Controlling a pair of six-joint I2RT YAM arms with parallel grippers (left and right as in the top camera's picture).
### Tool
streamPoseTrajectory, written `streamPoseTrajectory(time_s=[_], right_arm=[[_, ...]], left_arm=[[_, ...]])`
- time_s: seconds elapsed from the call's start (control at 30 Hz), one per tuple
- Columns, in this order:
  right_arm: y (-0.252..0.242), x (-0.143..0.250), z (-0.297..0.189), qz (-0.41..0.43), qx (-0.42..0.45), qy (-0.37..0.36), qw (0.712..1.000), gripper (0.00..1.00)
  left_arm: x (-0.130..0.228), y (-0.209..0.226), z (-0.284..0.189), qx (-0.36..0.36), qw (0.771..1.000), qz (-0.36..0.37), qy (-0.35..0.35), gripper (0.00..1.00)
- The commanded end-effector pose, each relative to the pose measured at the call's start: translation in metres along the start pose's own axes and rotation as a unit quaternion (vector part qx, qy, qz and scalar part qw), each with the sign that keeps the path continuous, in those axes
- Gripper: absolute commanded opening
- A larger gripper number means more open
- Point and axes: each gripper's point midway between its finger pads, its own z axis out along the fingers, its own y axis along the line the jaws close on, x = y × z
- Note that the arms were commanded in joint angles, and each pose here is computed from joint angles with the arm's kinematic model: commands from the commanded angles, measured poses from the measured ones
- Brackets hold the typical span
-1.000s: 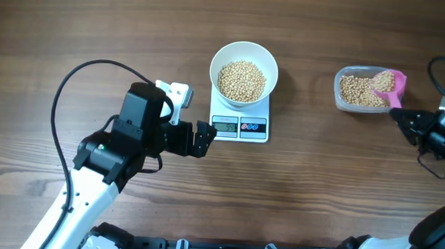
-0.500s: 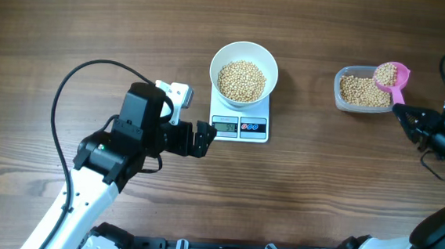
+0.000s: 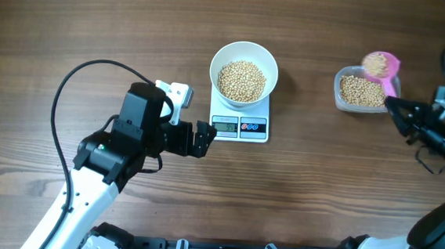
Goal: Scoop item into bowl and weigh 150g on scale
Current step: 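Carry the scoop over the white bowl and pour the soybeans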
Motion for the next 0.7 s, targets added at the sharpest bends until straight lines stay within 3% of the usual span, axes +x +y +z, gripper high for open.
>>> streamPoseTrajectory(time_s=[0.0,0.43,0.67], right_arm=[[0.017,0.019,0.026,0.021,-0.032,0.048,0.998,0.04],[0.098,0.057,0.096,-0.08,-0.03,0.132,0.988,0.04],[0.095,0.093,0.141,-0.137,0.011,0.165,0.977,0.04]], left_arm=[[0.001,-0.001,0.001,0.003,1.0,0.009,0.002,1.0],[0.001,-0.001,0.001,0.003,1.0,0.009,0.002,1.0],[0.001,-0.001,0.001,0.003,1.0,0.009,0.002,1.0]])
